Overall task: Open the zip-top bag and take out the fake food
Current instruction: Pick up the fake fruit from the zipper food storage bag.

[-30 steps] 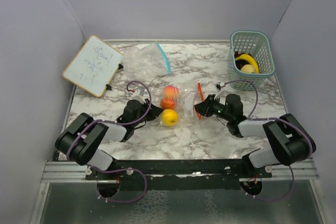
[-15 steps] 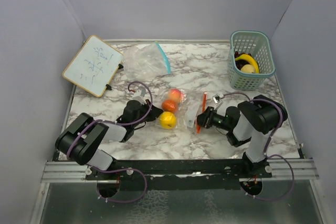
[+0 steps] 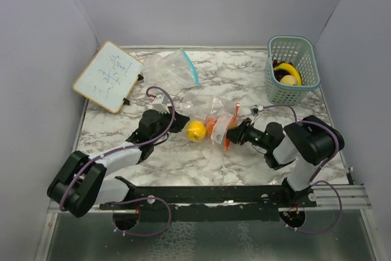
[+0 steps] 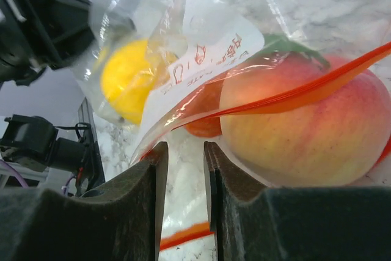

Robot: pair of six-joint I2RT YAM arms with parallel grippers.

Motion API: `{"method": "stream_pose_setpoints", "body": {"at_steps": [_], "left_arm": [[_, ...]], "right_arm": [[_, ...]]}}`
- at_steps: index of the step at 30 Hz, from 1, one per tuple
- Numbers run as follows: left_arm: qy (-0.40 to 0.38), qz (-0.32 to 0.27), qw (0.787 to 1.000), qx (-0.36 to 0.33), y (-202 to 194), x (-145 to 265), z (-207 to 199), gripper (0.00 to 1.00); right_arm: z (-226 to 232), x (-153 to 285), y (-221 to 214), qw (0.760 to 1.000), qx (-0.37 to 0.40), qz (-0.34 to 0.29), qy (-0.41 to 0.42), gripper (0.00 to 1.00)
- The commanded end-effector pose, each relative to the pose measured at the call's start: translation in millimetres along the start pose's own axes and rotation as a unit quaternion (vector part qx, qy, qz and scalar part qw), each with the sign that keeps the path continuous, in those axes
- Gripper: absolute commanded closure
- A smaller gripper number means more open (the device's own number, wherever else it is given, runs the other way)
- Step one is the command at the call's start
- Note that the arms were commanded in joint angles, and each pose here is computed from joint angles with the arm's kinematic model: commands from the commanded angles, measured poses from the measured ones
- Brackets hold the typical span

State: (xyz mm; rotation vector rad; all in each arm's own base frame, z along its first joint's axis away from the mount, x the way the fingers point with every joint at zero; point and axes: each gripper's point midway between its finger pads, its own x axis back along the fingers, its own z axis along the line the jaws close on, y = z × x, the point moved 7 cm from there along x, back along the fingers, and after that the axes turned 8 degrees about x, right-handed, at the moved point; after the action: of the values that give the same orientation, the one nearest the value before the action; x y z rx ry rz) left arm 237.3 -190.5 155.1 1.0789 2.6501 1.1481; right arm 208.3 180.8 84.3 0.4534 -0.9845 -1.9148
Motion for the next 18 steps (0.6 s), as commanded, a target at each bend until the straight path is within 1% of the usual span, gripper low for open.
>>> {"method": "stream_pose_setpoints", "body": {"at_steps": [1, 6, 10, 14, 18], "left_arm": [[0.047, 0.051, 0.997, 0.016, -36, -1, 34, 1.00], [0.065, 0.069, 0.995, 0.027, -50, -4, 49, 1.00], [0.073, 0.075, 0.994, 0.026, -53, -6, 53, 1.00], [0.078, 0.077, 0.994, 0.025, -54, -7, 55, 1.00], [0.075, 0.080, 0.994, 0.026, -55, -10, 56, 1.00]], "right_arm": [[1, -2, 10, 0.999, 0.032, -0.034, 0.002, 0.69], [-8, -1, 12, 0.998, 0.040, -0.030, -0.047, 0.68], [-8, 1, 31, 0.992, 0.083, -0.028, -0.093, 0.67], [-4, 10, 50, 0.982, 0.128, -0.021, -0.139, 0.60], [-10, 21, 59, 0.965, 0.146, 0.000, -0.216, 0.53]]}}
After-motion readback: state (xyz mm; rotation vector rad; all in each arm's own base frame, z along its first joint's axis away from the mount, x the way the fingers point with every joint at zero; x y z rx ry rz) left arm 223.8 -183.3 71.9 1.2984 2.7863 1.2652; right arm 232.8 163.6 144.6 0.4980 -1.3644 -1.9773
